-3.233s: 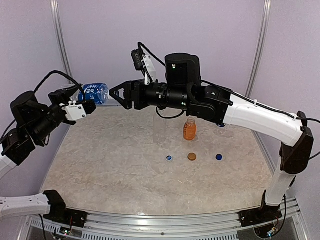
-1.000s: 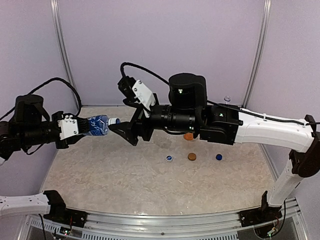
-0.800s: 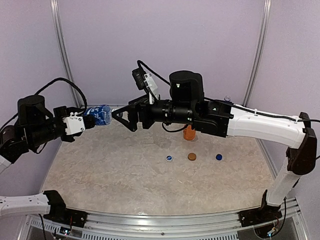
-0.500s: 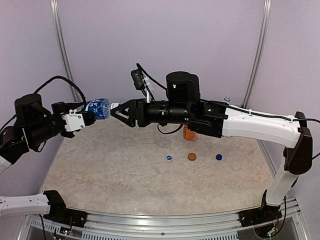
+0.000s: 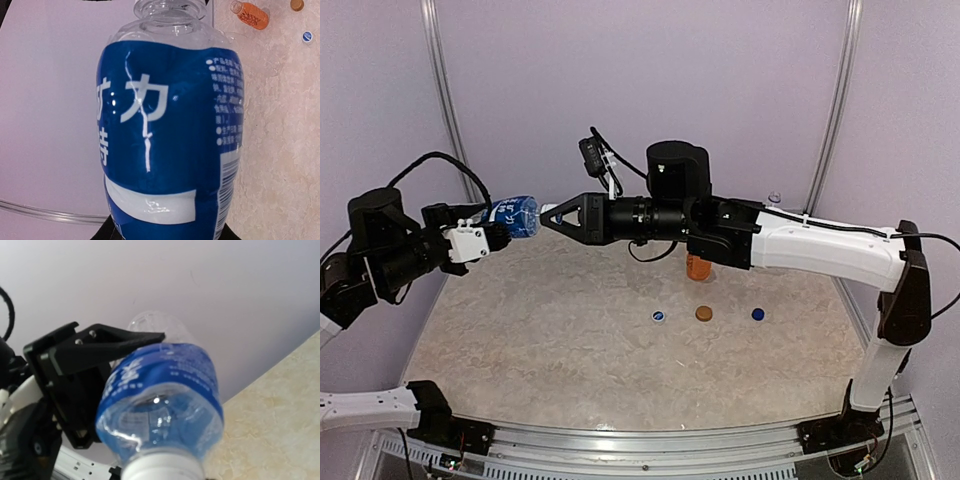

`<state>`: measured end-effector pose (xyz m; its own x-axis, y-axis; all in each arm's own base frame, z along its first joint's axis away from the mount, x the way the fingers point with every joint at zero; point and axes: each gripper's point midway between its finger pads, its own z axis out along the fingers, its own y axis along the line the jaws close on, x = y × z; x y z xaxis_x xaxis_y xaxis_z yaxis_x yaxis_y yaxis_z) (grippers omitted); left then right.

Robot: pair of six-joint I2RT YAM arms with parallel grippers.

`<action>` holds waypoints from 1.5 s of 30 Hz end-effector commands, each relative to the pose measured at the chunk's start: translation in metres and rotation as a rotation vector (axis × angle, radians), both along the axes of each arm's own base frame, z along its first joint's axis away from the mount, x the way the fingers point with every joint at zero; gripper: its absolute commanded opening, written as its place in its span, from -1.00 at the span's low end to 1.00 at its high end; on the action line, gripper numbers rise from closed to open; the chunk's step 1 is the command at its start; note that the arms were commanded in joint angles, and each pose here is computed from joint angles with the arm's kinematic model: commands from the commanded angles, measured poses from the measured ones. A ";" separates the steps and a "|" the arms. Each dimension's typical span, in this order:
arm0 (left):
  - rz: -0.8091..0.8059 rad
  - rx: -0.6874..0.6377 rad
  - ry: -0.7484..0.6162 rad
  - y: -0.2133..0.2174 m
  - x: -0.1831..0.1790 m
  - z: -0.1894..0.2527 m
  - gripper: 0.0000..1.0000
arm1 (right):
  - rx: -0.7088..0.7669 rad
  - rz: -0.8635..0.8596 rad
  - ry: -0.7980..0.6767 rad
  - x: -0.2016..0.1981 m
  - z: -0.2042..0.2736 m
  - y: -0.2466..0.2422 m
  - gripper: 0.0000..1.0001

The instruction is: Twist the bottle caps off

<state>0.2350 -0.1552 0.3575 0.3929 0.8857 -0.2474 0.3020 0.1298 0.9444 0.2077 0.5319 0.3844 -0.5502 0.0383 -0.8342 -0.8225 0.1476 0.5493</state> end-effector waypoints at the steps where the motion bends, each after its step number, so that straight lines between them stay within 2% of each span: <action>1: -0.032 -0.006 0.016 -0.004 -0.006 -0.002 -0.64 | 0.009 0.016 -0.037 0.003 0.005 0.004 -1.00; 3: -0.041 -0.014 0.059 -0.004 -0.011 -0.006 -0.65 | -0.033 0.030 -0.103 -0.001 0.000 0.005 -1.00; 5: -0.061 -0.034 0.163 -0.003 -0.022 -0.015 -0.65 | -0.123 0.037 -0.260 -0.010 -0.008 0.008 -1.00; 10: -0.207 -0.024 0.549 -0.005 -0.084 -0.047 -0.71 | -0.399 0.133 -0.873 -0.077 -0.045 0.014 -1.00; 13: -0.271 0.005 0.712 -0.001 -0.116 -0.061 -0.73 | -0.533 0.122 -1.188 -0.099 -0.065 0.012 -1.00; 16: -0.304 0.025 0.809 0.001 -0.134 -0.072 -0.74 | -0.698 0.035 -1.467 -0.104 -0.069 0.009 -1.00; 19: -0.329 0.034 0.850 0.001 -0.144 -0.076 -0.74 | -0.861 -0.032 -1.752 -0.109 -0.071 0.009 -1.00; 23: -0.335 0.034 0.852 0.000 -0.143 -0.076 -0.74 | -0.997 -0.079 -1.975 -0.114 -0.073 0.018 -1.00; 26: -0.338 0.031 0.853 -0.001 -0.143 -0.076 -0.74 | -0.998 -0.073 -2.025 -0.120 -0.072 0.024 -1.00; 30: -0.333 0.020 0.842 -0.001 -0.142 -0.074 -0.74 | -0.972 -0.164 -1.995 -0.117 -0.062 0.026 -1.00; 31: -0.329 0.018 0.835 -0.001 -0.141 -0.073 -0.74 | -0.971 -0.191 -1.981 -0.115 -0.060 0.025 -0.80; 34: -0.292 0.009 0.786 -0.002 -0.128 -0.071 -0.74 | -0.946 -0.241 -1.917 -0.113 -0.053 0.024 0.58; 35: -0.262 0.004 0.752 -0.002 -0.118 -0.070 -0.74 | -0.931 -0.257 -1.893 -0.112 -0.050 0.022 0.90; 36: -0.236 -0.003 0.709 -0.003 -0.108 -0.068 -0.74 | -0.921 -0.272 -1.866 -0.110 -0.048 0.018 0.98; 41: -0.148 -0.048 0.507 -0.007 -0.066 -0.050 -0.74 | -0.814 -0.314 -1.678 -0.104 -0.042 -0.007 0.99; 45: -0.091 -0.047 0.372 -0.006 -0.041 -0.041 -0.73 | -0.604 -0.241 -1.374 -0.101 -0.029 -0.018 0.99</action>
